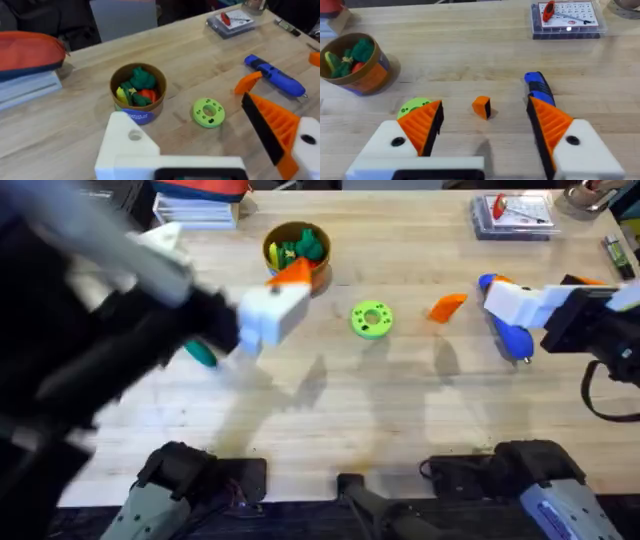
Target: Pick up the gripper from the table and insert it into the empty holder that is missing its gripper. Then pick up a screw, insert it into the mounting hole, and use the screwdriver to tighten it. Finally, clean up the table by picking up the vegetable and placing it into the bucket.
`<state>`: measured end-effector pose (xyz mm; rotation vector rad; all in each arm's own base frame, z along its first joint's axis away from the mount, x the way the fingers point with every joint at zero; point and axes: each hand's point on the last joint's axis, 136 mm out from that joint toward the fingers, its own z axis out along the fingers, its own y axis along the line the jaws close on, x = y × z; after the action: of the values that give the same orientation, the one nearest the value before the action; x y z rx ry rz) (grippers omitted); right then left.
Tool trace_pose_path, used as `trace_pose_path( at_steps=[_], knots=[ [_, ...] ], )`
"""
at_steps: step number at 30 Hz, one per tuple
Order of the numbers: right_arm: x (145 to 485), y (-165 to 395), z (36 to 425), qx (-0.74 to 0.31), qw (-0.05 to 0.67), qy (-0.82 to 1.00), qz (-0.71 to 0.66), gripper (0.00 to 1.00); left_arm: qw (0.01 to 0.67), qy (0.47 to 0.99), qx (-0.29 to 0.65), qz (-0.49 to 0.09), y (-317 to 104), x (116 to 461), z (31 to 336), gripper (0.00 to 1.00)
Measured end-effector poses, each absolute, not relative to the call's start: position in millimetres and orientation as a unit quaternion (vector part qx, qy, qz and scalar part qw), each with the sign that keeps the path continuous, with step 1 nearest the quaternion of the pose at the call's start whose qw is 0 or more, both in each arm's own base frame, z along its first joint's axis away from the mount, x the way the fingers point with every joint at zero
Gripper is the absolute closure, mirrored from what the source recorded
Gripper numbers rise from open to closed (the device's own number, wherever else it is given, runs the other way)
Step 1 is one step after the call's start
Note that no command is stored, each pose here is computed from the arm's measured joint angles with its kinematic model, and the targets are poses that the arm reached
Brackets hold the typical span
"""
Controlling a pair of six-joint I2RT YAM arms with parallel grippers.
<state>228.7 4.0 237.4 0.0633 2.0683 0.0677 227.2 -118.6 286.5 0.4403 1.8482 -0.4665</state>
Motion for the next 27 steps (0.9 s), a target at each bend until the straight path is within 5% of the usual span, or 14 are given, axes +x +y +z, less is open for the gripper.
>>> trace_pose_path(
  at_steps=[5,12,27],
  knots=[
    [229,4,237,0.026,0.51,0.859,0.028,0.009,0.622,0.732,0.199,-0.195,-108,201,283,0.015],
    [229,4,237,0.026,0.51,0.859,0.028,0.009,0.678,0.675,0.213,-0.198,-109,206,252,0.015],
    [229,4,237,0.026,0.51,0.859,0.028,0.009,0.715,0.648,0.191,-0.182,-97,215,219,0.015]
  ],
)
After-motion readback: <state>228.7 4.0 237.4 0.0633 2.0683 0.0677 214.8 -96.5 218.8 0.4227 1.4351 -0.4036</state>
